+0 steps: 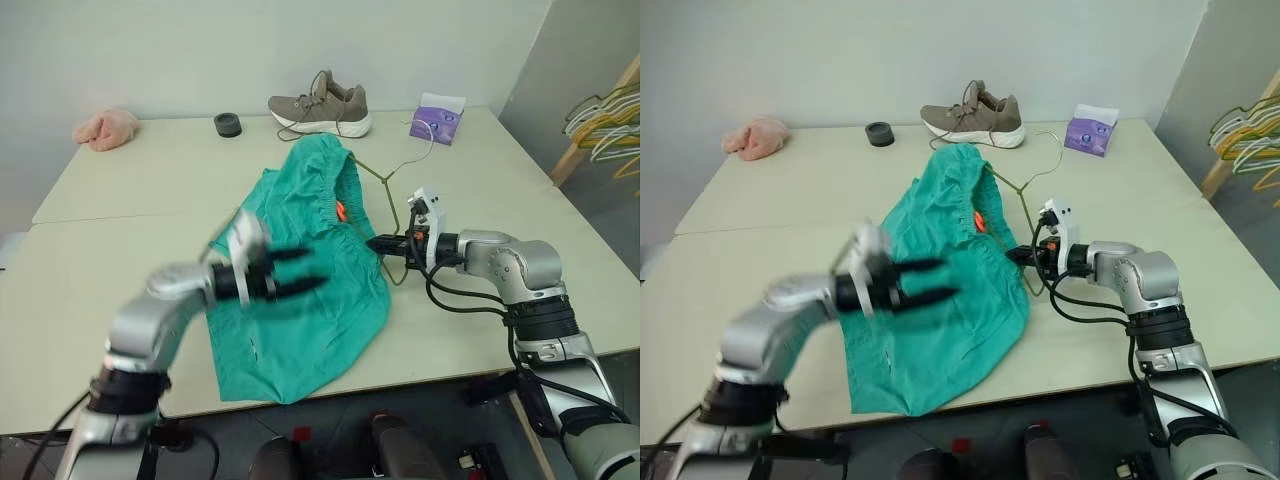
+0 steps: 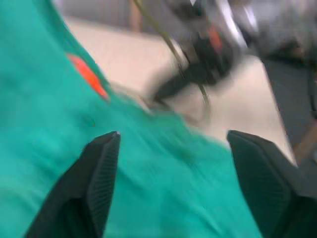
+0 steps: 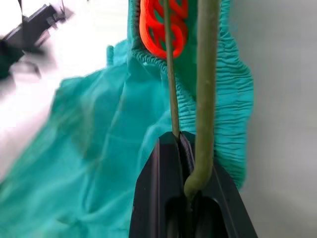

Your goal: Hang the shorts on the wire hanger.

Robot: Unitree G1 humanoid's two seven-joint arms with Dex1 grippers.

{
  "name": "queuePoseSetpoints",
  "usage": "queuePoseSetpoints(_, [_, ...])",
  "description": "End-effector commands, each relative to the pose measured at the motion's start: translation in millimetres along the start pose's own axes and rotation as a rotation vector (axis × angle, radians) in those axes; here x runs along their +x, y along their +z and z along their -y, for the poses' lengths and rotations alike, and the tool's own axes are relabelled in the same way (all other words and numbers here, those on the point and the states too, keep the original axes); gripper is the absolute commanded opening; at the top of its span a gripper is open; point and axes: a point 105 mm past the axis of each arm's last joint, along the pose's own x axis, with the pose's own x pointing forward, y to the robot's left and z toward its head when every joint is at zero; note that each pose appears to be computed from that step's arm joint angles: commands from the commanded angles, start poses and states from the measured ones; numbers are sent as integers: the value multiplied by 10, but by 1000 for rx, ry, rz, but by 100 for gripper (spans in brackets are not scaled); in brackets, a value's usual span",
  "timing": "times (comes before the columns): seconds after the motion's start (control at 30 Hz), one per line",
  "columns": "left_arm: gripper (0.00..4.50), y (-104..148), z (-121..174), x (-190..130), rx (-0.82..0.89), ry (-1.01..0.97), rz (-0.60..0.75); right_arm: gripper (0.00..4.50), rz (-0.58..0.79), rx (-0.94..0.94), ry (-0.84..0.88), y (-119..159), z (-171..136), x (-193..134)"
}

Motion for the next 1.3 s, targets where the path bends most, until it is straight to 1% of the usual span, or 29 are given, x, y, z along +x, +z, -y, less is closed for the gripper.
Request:
queuePoseSetpoints(0.03, [449,481,-294,-119,107,57,72,0,14,-179,-12,108,-46,-14])
queuePoseSetpoints(0.07, [449,592,-357,-138,150,61,72,0,7,-207,-14,104,-53,-5])
queuePoseSetpoints(0.1, [449,637,-387,-144,172,60,67,0,4,-222,-14,100,-56,1])
queuePoseSetpoints(0.23, [449,737,-508,-214,306,1,-42,0,-43,-367,-35,51,-39,12])
queuePoseSetpoints(0.43, [449,616,-631,-274,474,-85,-237,0,-81,-563,-39,36,-55,-7])
queuePoseSetpoints(0.57, [449,551,-671,-254,557,-135,-305,0,-96,-646,-23,8,-101,-4])
queuePoseSetpoints(0.67, [449,447,-670,-251,587,-185,-351,0,-101,-700,-12,1,-135,-1])
queuePoseSetpoints(0.73, [449,320,-670,-243,606,-219,-388,0,-104,-749,-4,10,-165,1])
queuePoseSetpoints(0.93, [449,120,-554,-240,582,-330,-428,0,-101,-825,9,41,-226,-4])
queuePoseSetpoints(1.2, [449,-69,-491,-199,570,-370,-487,0,-69,-876,9,139,-291,-21])
queuePoseSetpoints(1.3, [388,-110,-456,-179,566,-384,-495,0,-58,-896,12,160,-320,-24])
